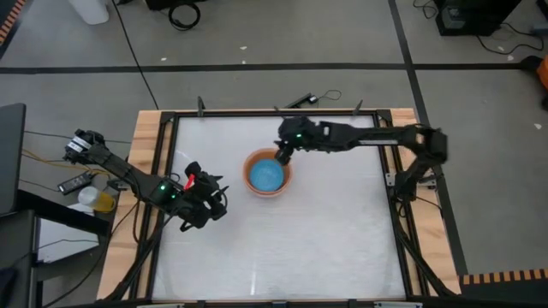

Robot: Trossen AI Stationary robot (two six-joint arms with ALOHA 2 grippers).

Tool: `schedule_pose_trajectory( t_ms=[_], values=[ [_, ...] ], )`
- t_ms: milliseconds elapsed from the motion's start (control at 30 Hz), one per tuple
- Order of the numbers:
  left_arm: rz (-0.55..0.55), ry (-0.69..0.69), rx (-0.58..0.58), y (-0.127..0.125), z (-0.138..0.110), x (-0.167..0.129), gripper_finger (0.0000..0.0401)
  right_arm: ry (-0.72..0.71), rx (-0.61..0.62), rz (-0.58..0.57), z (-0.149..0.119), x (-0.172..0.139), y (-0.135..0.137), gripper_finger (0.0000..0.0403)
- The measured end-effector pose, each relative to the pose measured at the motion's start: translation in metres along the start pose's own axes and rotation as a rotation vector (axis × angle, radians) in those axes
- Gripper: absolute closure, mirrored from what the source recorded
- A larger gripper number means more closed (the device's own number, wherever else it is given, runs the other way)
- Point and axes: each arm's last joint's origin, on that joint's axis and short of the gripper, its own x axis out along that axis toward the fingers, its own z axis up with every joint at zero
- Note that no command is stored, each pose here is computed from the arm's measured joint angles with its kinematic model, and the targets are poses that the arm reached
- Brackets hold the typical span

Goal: Nest bowls inside each other
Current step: Return to Home Position

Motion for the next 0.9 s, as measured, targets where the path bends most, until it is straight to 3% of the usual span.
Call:
schedule_pose_trajectory(
  t_ms=[133,267,400,567,733,900],
  values=[
    [-0.01,-0.002,0.004,-0.001,-0.001,-0.002,0.0229,0.006,-0.021,0.048,0.005,-0.056,0.005,0.0234],
    [-0.017,-0.047,0.005,-0.003,-0.002,-0.01,0.0229,0.052,-0.05,0.159,-0.008,-0.102,0.025,0.0235],
    [-0.025,-0.15,-0.002,-0.006,-0.002,-0.026,0.0229,-0.014,-0.086,0.25,-0.038,-0.131,0.059,0.0241],
    [-0.083,-0.225,-0.03,-0.02,-0.006,-0.035,0.0229,-0.235,-0.064,0.369,-0.09,-0.145,0.099,0.0261],
    [-0.159,-0.291,0.01,-0.037,-0.012,-0.025,0.0229,-0.398,-0.097,0.476,-0.126,-0.151,0.117,0.0308],
    [-0.173,-0.371,0.05,-0.032,0.003,-0.031,0.0229,-0.499,-0.142,0.46,-0.125,-0.171,0.113,0.0391]
  ],
)
